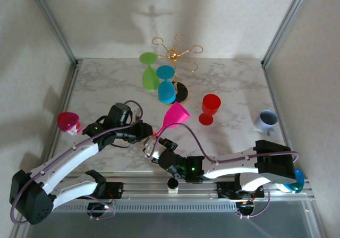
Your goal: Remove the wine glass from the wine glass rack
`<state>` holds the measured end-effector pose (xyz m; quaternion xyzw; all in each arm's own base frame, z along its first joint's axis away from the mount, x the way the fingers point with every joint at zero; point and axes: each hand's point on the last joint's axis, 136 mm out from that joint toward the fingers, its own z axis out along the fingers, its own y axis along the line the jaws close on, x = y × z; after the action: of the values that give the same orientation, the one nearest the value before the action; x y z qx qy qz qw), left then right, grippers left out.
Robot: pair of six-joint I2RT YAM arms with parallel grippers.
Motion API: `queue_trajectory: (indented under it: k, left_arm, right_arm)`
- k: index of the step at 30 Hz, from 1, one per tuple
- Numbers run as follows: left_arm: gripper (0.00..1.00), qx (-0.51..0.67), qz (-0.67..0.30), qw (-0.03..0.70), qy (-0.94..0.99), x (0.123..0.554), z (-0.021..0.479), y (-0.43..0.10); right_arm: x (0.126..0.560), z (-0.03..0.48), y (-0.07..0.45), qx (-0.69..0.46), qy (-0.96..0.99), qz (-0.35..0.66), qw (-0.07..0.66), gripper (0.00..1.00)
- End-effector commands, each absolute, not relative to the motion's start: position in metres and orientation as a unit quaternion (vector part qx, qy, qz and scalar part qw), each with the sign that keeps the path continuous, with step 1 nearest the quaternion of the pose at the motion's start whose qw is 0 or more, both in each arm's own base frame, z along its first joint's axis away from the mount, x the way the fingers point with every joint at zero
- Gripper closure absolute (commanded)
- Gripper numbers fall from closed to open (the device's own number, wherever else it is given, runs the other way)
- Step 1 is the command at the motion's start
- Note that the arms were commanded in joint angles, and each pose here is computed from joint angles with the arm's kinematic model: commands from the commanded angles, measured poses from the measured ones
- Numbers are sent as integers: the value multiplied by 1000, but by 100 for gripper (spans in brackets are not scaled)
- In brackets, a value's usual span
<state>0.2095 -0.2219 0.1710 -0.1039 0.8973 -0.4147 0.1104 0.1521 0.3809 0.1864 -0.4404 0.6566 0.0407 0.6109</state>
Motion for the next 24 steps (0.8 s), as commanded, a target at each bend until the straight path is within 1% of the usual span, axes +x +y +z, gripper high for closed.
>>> queue_trajectory:
  k: [1,4,5,13,18,21,24]
  left_arm:
    - [90,-99,-410,113,900,207,164,-218]
    - [99,-101,-410,112,900,207,162,-217]
    - [100,-101,-410,112,900,207,161,-217]
    - [100,-102,-414,117,897,208,159,-217]
    - [100,-102,-419,124,894,209,160,-217]
    - [100,-103,-424,129,891,210,161,-217]
    - [100,-106,-427,133,888,212,161,-217]
  right_arm:
    - [146,221,388,-404,653,94,634,100]
    - [145,224,385,-401,655,101,633,100]
    - [145,224,385,-401,656,103,632,100]
    - [141,231,381,-398,659,120,627,100]
    - [138,235,379,-398,659,132,624,91]
    - [137,239,377,-397,659,140,623,84]
    - [135,242,374,-397,661,147,620,80]
